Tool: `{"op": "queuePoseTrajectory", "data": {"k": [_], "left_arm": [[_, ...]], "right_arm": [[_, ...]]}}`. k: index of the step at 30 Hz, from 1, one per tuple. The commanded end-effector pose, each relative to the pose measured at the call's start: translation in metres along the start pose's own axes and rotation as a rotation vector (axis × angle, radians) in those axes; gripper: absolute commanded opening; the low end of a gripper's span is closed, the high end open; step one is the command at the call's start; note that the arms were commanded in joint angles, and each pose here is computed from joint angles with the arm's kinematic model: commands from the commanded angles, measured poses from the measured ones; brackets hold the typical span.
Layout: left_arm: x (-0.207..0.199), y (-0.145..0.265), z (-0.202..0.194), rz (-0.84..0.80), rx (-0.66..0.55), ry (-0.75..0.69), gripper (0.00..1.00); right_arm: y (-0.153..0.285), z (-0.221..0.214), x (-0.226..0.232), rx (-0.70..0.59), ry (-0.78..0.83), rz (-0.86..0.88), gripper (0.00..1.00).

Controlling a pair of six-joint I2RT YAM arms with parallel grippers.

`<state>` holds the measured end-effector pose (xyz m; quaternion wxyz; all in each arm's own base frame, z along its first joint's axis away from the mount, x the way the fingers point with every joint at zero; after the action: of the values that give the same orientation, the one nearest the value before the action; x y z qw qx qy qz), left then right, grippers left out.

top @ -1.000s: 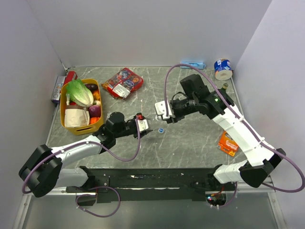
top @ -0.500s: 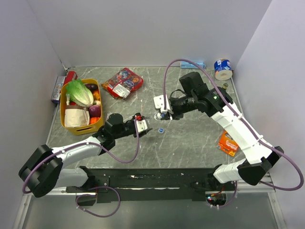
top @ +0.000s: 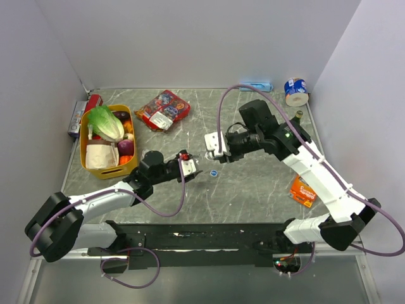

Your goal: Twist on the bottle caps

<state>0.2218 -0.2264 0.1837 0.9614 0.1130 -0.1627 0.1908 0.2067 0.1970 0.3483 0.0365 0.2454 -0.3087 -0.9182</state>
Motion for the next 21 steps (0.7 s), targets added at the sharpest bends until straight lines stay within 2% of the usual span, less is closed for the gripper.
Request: {"op": "queuePoseTrajectory", "data": {"k": [1,5,12,21], "left_arm": [[0.0126,-0.0015,0.0372,0.027,-0.164,-0.084,0.01],[0.0129,-0.0031,0.0376,0.008,-0.163,-0.12,0.01],[0.0145,-0.004,0.0378,0.001,-0.158,-0.167,0.01],[0.0144,-0.0077,0.0382,-0.007,-0.155,-0.104,0.01]], "right_arm": [[0.0047,-0.0041,0.0081,0.05,0.125,0.02,0.31],[0.0055,-0.0009,0.0076,0.045,0.181,0.028,0.32],[0.0026,-0.0022,0.0033,0.08,0.188,0.105,0.33],[0.001,-0.001,0.0083,0.067,0.243,0.109,0.33]]}}
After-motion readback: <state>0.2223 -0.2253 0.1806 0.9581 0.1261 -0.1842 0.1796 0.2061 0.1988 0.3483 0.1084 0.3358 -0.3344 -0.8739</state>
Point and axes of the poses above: each gripper's point midway between its finger pads, its own y axis back along the fingers, its own x axis along the line the jaws close on, z = x × y, the point moved 8 cm from there along y, back along the fingers, and after that the axes turned 1 degree about y, right-handed, at the moved point
